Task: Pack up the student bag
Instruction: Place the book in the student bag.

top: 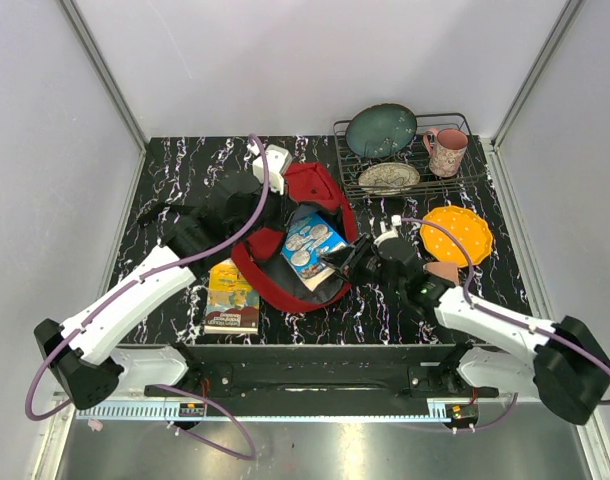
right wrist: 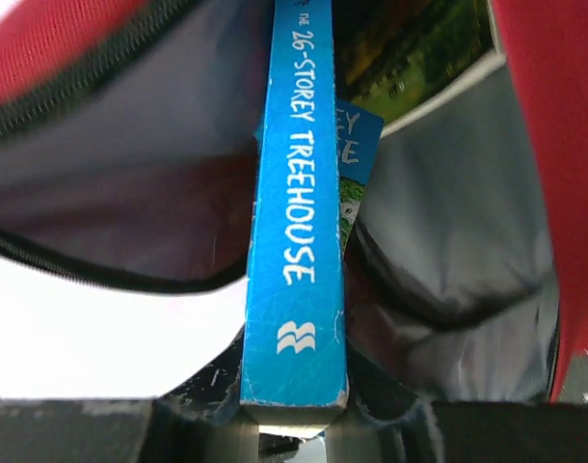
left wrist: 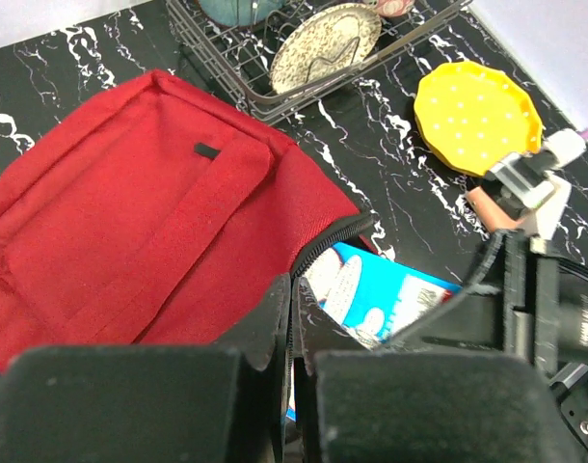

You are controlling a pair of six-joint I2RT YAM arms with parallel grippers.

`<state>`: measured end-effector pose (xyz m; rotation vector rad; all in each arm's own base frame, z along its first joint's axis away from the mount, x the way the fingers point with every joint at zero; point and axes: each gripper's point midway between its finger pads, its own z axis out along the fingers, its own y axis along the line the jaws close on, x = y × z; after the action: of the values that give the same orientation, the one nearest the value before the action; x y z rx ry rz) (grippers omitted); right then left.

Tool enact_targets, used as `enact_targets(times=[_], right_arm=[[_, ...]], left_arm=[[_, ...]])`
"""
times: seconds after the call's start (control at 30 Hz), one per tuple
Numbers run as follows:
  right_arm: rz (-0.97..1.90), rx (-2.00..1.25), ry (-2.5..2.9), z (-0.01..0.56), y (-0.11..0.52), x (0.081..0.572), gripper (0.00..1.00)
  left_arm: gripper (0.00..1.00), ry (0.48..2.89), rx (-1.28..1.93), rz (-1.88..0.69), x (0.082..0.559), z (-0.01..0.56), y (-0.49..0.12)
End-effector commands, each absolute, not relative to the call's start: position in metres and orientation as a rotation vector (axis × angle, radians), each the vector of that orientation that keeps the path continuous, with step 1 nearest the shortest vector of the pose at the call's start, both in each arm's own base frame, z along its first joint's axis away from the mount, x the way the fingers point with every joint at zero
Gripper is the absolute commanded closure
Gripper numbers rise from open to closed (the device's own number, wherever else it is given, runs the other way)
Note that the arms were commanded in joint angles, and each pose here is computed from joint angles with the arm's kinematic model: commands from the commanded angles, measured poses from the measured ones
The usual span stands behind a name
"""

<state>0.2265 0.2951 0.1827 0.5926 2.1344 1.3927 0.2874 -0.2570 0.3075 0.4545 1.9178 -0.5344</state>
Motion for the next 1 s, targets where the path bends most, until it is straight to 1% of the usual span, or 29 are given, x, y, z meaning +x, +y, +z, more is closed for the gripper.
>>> enact_targets(times=[0.0, 0.03, 0.07, 0.3, 0.37, 0.43, 0.5, 0.53, 0.57, 0.6, 0.73, 0.77, 0.8, 0.87, 0.97], right_arm=[[1.613, 0.535, 1.863, 0.246, 0.310, 0.258, 1.00], [1.617, 0.544, 1.862, 0.246, 0.312, 0.263, 1.00], [1.600, 0.576, 1.891, 0.233, 0.315, 0.271, 1.00], [1.766, 0.616, 1.730, 0.233, 0.339, 0.298, 1.00], [1.765, 0.680, 1.725, 0.219, 0.342, 0.307, 1.00], [1.698, 0.757, 1.705, 0.209, 0.344, 0.315, 1.00], [1.500, 0.869, 1.723, 0.184, 0.340, 0.324, 1.00], [1.466, 0.849, 1.728, 0.190, 0.351, 0.320, 1.00], [1.384, 0.873, 1.772, 0.177, 0.351, 0.321, 1.00], [1.346, 0.905, 1.752, 0.176, 0.349, 0.327, 1.00], [1.288, 1.035, 1.693, 0.168, 0.345, 0.344, 0.97], [1.234, 1.036, 1.724, 0.157, 0.346, 0.346, 0.96], [1.223, 1.039, 1.714, 0.162, 0.350, 0.353, 0.94], [1.175, 1.052, 1.721, 0.151, 0.350, 0.359, 0.94], [1.161, 1.092, 1.697, 0.141, 0.356, 0.370, 0.91]], left_arm=[[1.00, 1.790, 0.438, -0.650, 0.276, 0.351, -0.262], [1.00, 1.785, 0.436, -0.650, 0.276, 0.352, -0.261], [1.00, 1.783, 0.437, -0.650, 0.276, 0.352, -0.260], [1.00, 1.763, 0.434, -0.684, 0.275, 0.362, -0.265], [1.00, 1.771, 0.435, -0.696, 0.275, 0.360, -0.269], [1.00, 1.774, 0.434, -0.702, 0.277, 0.359, -0.271], [1.00, 1.779, 0.424, -0.716, 0.278, 0.360, -0.274], [1.00, 1.789, 0.430, -0.722, 0.278, 0.357, -0.276], [1.00, 1.793, 0.433, -0.739, 0.277, 0.357, -0.279], [1.00, 1.793, 0.430, -0.742, 0.278, 0.358, -0.280], [1.00, 1.822, 0.473, -0.775, 0.273, 0.356, -0.288], [1.00, 1.823, 0.510, -0.802, 0.269, 0.356, -0.293], [1.00, 1.816, 0.529, -0.818, 0.267, 0.361, -0.296], [1.00, 1.847, 0.558, -0.822, 0.265, 0.354, -0.299], [1.00, 1.840, 0.563, -0.828, 0.263, 0.356, -0.298]])
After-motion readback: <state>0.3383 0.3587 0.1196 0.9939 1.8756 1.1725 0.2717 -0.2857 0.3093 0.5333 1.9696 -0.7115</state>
